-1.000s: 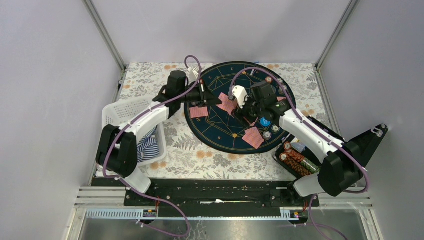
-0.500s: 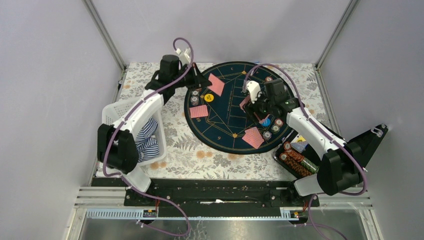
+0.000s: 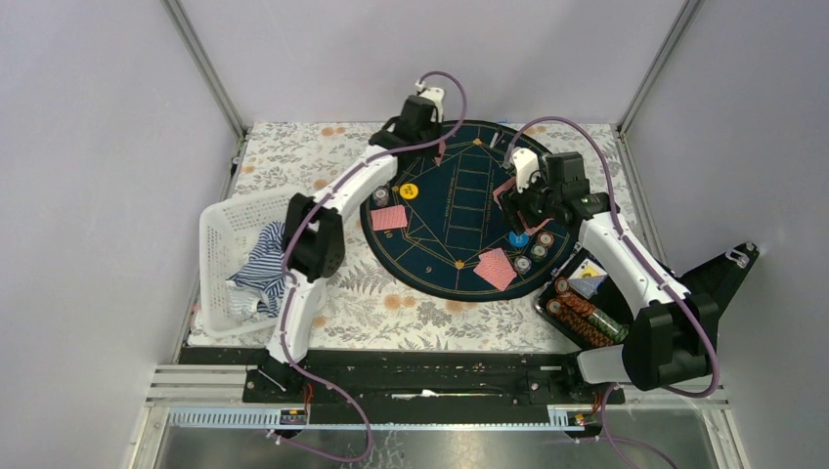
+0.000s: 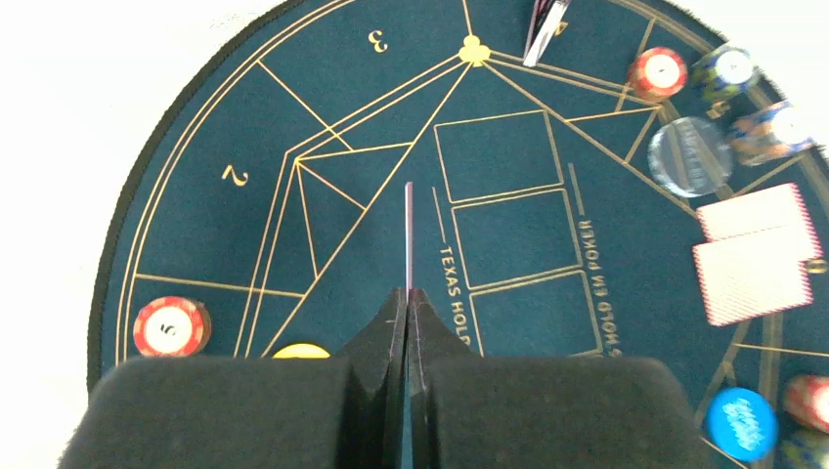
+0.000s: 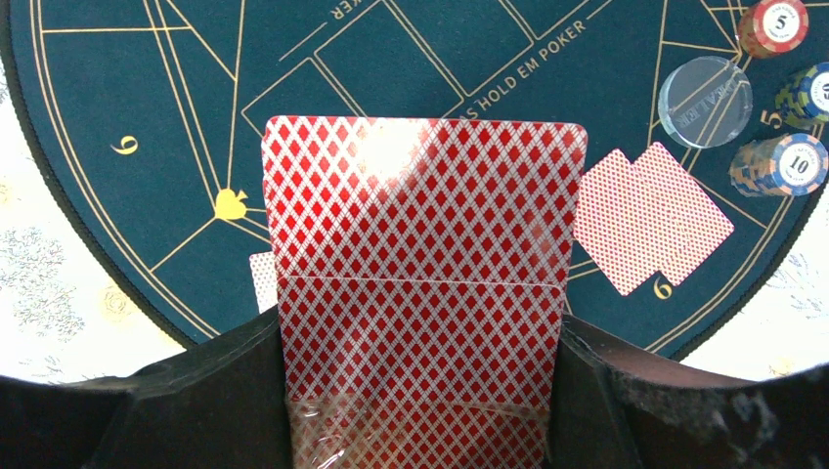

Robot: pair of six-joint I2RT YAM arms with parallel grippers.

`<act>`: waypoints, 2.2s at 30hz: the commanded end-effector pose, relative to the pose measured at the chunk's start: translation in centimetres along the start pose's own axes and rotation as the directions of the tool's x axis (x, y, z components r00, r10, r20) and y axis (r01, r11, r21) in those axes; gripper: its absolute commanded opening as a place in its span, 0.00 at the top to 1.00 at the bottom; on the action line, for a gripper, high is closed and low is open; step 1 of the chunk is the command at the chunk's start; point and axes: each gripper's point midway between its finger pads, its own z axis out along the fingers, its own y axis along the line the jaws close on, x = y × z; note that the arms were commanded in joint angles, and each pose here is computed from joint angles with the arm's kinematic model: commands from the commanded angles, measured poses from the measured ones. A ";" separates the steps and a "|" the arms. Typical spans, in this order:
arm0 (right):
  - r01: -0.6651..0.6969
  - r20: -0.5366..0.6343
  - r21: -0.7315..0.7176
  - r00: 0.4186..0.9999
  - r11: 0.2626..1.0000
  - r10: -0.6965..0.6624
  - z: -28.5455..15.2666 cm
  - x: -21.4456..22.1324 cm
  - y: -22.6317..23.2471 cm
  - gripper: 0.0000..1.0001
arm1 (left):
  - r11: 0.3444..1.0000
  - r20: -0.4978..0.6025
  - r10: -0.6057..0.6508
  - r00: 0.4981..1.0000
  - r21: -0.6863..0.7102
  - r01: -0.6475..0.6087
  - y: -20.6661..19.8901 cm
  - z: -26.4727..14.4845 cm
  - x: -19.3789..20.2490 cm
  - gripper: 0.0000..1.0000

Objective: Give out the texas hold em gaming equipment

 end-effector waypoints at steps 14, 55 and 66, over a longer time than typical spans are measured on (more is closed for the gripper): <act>-0.017 0.099 0.043 0.995 0.999 0.013 -1.5 -1.6 -1.6 1.00 | 0.809 0.104 0.476 0.873 -0.442 -0.388 0.6 7.6 -1.4 1.00; -0.030 0.083 0.044 0.996 0.999 0.026 -1.2 -0.9 -2.0 1.00 | 0.994 0.243 0.008 0.970 0.106 -0.035 -6.5 15.0 3.6 0.80; -0.030 0.081 0.040 0.996 0.999 0.027 -1.1 -0.9 -2.0 1.00 | 0.986 0.248 -0.042 0.968 0.165 0.001 -7.4 14.6 2.8 0.53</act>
